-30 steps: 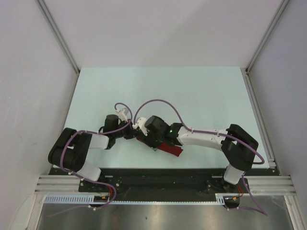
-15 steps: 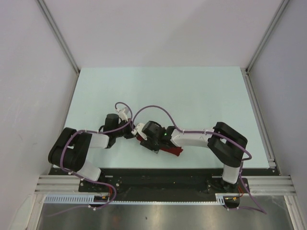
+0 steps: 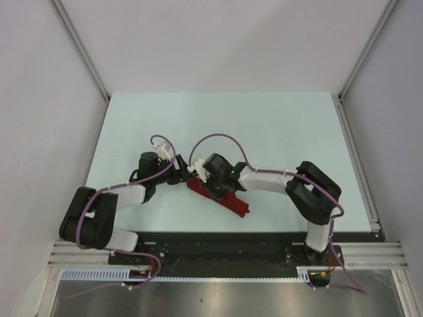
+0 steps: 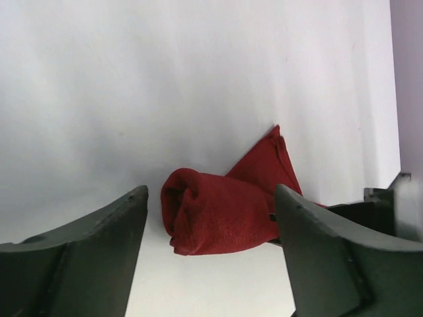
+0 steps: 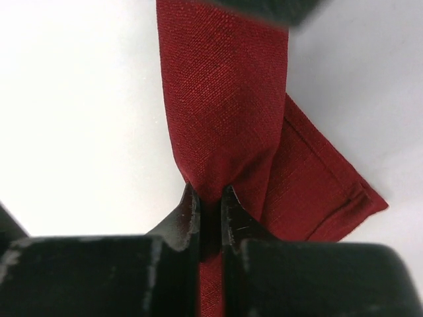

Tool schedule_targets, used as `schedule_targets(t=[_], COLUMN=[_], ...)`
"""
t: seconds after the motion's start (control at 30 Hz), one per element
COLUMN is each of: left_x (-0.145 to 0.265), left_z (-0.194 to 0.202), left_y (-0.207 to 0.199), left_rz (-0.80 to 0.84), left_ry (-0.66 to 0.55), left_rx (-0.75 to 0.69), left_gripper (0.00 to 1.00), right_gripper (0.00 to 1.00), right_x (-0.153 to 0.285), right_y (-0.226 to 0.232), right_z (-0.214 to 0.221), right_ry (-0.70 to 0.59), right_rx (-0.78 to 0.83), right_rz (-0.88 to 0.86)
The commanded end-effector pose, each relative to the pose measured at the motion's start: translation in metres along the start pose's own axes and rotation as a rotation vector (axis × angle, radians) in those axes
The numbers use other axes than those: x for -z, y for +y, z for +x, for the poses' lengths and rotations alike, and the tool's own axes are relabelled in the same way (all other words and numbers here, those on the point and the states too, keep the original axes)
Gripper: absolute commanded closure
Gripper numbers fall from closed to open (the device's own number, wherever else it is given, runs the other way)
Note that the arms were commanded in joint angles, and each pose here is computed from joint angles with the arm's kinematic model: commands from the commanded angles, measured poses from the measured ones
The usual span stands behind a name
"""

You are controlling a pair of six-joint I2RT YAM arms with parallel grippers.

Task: Fold the napkin, place the utensils inside, and roll it up
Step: Roll the napkin with the utensil

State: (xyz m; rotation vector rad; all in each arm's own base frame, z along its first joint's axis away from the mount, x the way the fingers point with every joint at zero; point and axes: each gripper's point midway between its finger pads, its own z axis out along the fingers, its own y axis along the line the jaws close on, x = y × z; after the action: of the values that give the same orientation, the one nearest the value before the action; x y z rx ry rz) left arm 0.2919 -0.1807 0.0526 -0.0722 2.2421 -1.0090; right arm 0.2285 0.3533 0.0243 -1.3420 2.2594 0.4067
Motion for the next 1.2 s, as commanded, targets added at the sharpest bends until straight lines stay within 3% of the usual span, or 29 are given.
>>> schedule_targets(t=[0.0,0.27,0.6,0.77,0.8,0.87,0.9,0.97,1.0,1.17], left_x=[0.013,0.022,-0.003,-0.013,-0.015,-0.018,-0.019,-0.019,-0.02,-0.023], left_z=[-0.036,-0.024,0.009,0.014,0.015,0.019,0.02,0.019,0.019,0.014], left_y=[-0.005,-0.005,-0.006,-0.015,-0.016,-0.019,-0.02,-0.02,-0.018,-0.02], left_rz=[-0.04,-0.03,0.065,0.109,0.122,0.137,0.144,0.146,0.133,0.125], left_ry=[-0.116,-0.112,0.036,0.048,0.05,0.064,0.07,0.07,0.07,0.074], left_rx=[-0.041,-0.071,-0.024,-0.01,-0.007,0.007,0.011,0.012,0.015,0.012], left_gripper=[0.17,0.16,0.23,0.41,0.58,0.77,0.92,1.0,1.0,1.0], right_gripper=[1.0,1.0,1.0,1.0,1.0,0.99,0.91,0.74,0.61,0.42], right_x=[-0.003,0.01,-0.003,-0.006,-0.006,-0.005,-0.004,0.008,0.014,0.055], right_y=[0.032,0.04,0.015,0.013,0.012,0.008,0.002,-0.008,-0.013,-0.027], right_z=[0.032,0.006,0.016,0.02,0.021,0.02,0.018,0.007,0.001,-0.038], right_ry=[0.119,0.066,0.075,0.084,0.087,0.079,0.07,0.036,0.017,-0.068], right_rx=[-0.166,-0.325,-0.433,-0.45,-0.456,-0.462,-0.474,-0.476,-0.471,-0.379], right_rz=[-0.279,-0.54,-0.603,-0.619,-0.62,-0.614,-0.599,-0.572,-0.554,-0.398])
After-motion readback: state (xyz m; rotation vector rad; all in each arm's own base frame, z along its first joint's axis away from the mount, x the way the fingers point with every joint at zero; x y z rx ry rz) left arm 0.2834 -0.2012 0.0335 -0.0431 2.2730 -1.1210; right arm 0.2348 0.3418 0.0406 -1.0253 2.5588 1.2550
